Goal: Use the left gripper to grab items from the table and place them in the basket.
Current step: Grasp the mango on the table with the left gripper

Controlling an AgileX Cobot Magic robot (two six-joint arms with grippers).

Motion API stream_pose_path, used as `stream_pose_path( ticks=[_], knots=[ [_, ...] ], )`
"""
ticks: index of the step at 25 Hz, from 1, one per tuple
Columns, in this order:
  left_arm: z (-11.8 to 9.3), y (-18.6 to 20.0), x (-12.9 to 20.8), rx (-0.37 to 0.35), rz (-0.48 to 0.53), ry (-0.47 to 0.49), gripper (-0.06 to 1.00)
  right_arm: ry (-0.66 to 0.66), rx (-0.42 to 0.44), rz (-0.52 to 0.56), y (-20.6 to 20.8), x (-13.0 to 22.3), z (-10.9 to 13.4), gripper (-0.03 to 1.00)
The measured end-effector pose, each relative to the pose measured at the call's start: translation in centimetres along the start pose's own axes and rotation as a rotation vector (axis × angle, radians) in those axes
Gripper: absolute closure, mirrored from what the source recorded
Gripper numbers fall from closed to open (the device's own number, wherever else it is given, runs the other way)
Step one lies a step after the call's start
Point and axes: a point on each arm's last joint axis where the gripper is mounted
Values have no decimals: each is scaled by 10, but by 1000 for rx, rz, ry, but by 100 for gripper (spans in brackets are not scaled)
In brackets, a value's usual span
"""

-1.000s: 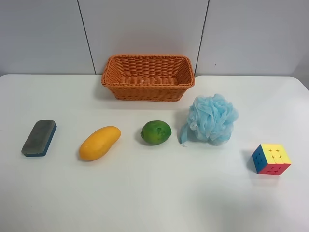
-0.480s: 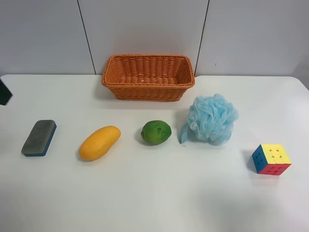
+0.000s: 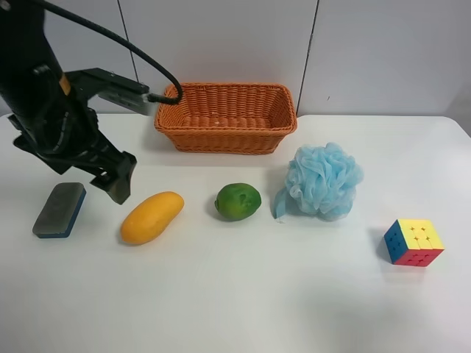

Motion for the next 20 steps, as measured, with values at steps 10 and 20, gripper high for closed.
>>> stream_pose_path(
  ticks=[10, 20],
  knots=[
    [-11, -52, -21, 64, 8, 27, -5, 0, 0, 0, 0, 0, 0, -2],
    [-14, -97, -27, 82, 55, 35, -5, 0, 0, 0, 0, 0, 0, -2]
  ],
)
Point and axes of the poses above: a point on each arm's last joint axis where the gripper is mounted, y pointing back along that axis away from the gripper, z along the wrist's bending axis when the last joint is at zero, x = y × z, and after that the axes turned 14 degrees about -y, right-handed
